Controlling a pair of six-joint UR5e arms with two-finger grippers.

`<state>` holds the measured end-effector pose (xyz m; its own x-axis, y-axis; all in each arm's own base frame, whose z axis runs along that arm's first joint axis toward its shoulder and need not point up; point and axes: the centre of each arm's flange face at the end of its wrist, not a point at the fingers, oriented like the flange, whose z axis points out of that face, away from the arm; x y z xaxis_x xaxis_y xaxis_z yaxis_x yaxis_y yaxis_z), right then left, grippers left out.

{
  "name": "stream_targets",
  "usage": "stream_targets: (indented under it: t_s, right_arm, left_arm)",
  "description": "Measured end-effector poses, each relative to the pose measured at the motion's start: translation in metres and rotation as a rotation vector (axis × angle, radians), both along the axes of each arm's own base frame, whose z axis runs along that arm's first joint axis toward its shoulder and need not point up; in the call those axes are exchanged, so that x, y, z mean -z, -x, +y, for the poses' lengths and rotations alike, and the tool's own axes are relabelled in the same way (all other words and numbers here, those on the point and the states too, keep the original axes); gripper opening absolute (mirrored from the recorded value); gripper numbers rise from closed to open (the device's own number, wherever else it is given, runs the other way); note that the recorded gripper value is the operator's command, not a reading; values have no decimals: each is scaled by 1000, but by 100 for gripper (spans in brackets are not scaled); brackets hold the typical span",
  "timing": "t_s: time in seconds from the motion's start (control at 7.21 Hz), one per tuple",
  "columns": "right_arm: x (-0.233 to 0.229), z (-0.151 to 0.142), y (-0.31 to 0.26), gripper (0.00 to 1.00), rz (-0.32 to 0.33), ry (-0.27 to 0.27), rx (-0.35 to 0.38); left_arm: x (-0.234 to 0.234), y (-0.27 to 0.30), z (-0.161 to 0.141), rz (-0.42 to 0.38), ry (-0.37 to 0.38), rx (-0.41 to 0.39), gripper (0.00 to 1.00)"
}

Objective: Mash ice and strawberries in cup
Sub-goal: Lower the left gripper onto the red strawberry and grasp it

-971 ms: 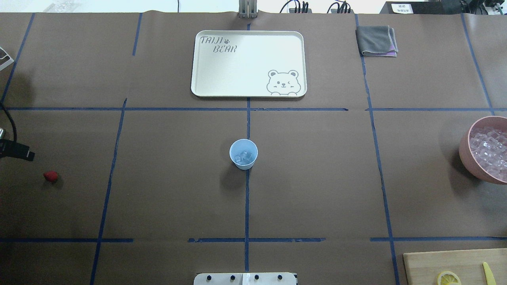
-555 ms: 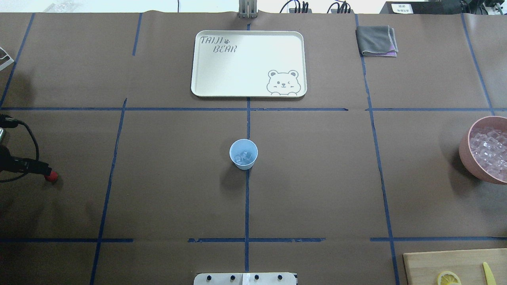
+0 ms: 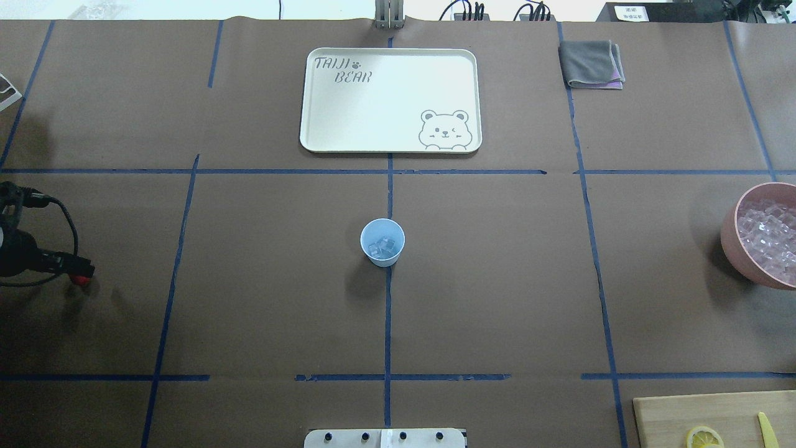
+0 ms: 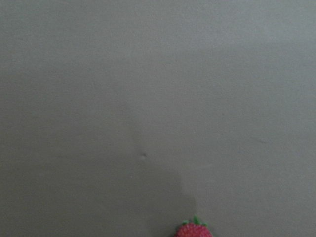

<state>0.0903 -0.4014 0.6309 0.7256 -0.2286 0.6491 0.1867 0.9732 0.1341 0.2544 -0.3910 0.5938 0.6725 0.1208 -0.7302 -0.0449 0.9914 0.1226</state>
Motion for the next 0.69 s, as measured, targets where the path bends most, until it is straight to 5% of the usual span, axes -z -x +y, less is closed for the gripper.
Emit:
stream_targets:
  t_s: [0.14,0.42,0.69]
  right_arm:
    - [0,0,0,99,0,0,0]
    - [0,0,0,99,0,0,0]
    - [0,0,0,99,0,0,0]
  left_arm:
    - [-2,-4,-1,-1,4,-6,98]
    - [-2,-8,0,4,7,-16,16]
    - [2,-9,1,8,6,-19,8]
